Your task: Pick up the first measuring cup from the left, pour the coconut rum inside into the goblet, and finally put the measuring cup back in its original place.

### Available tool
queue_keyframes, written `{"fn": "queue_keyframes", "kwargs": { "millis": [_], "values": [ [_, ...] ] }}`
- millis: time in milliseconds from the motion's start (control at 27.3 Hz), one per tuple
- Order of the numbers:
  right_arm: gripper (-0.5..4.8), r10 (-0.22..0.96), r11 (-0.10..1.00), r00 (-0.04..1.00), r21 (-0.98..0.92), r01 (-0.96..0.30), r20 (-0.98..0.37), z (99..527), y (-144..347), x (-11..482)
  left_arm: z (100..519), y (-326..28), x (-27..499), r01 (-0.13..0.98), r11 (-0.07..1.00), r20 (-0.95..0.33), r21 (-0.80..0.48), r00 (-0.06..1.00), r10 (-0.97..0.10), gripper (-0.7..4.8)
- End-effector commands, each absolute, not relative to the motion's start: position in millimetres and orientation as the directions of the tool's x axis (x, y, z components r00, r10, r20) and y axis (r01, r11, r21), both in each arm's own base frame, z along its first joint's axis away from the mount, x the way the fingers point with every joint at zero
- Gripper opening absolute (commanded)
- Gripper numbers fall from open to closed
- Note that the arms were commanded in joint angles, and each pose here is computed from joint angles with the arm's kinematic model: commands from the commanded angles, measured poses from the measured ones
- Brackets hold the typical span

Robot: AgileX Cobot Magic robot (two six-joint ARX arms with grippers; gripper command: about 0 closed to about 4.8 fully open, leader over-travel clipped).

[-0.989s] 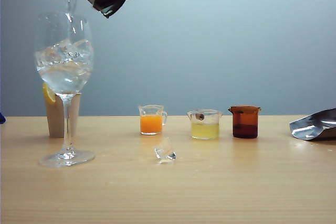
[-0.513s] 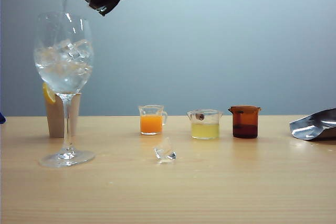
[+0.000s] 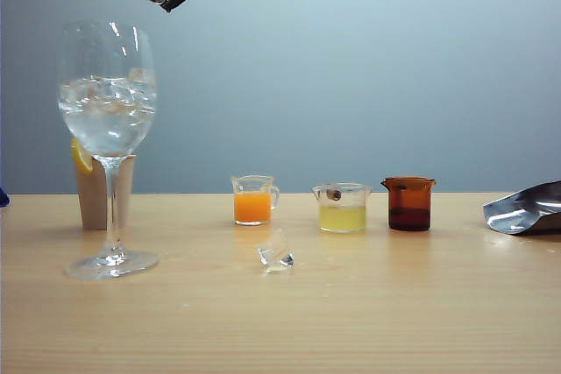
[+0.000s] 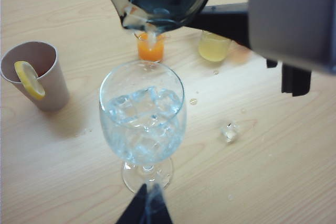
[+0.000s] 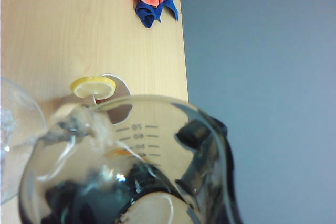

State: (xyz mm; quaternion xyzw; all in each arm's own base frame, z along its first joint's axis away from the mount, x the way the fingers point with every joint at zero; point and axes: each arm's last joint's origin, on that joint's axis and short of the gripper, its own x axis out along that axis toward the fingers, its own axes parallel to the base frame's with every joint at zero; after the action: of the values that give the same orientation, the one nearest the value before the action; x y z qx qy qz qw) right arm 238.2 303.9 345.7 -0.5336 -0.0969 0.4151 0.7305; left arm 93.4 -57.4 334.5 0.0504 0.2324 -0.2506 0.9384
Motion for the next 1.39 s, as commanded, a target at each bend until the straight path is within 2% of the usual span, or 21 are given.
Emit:
{"fn": "queue_keyframes", "kwargs": {
  "millis": [37, 330, 843, 1392],
  "values": [
    [0.07, 0.719, 0.086, 0.642, -0.883, -0.461, -0.266, 350.8, 305.1, 237.8, 336.9, -57.2, 92.7, 0.498, 0.867, -0.449, -0.024, 0.769, -0.454, -0.06],
    [0.08, 0.730, 0.080, 0.646, -0.911, -0.404, -0.222, 355.0, 306.7, 237.4, 336.8, -57.2, 92.7, 0.498, 0.867, -0.450, -0.024, 0.769, -0.454, -0.06],
    [0.07, 0.723, 0.070, 0.655, -0.920, -0.386, -0.220, 355.3, 306.6, 237.6, 336.7, -57.1, 92.6, 0.498, 0.867, -0.451, -0.024, 0.769, -0.454, -0.06],
    [0.08, 0.709, -0.005, 0.670, -0.952, -0.307, -0.220, 355.2, 306.3, 237.9, 336.0, -56.9, 92.3, 0.498, 0.867, -0.458, -0.023, 0.766, -0.452, -0.06]
  ]
}}
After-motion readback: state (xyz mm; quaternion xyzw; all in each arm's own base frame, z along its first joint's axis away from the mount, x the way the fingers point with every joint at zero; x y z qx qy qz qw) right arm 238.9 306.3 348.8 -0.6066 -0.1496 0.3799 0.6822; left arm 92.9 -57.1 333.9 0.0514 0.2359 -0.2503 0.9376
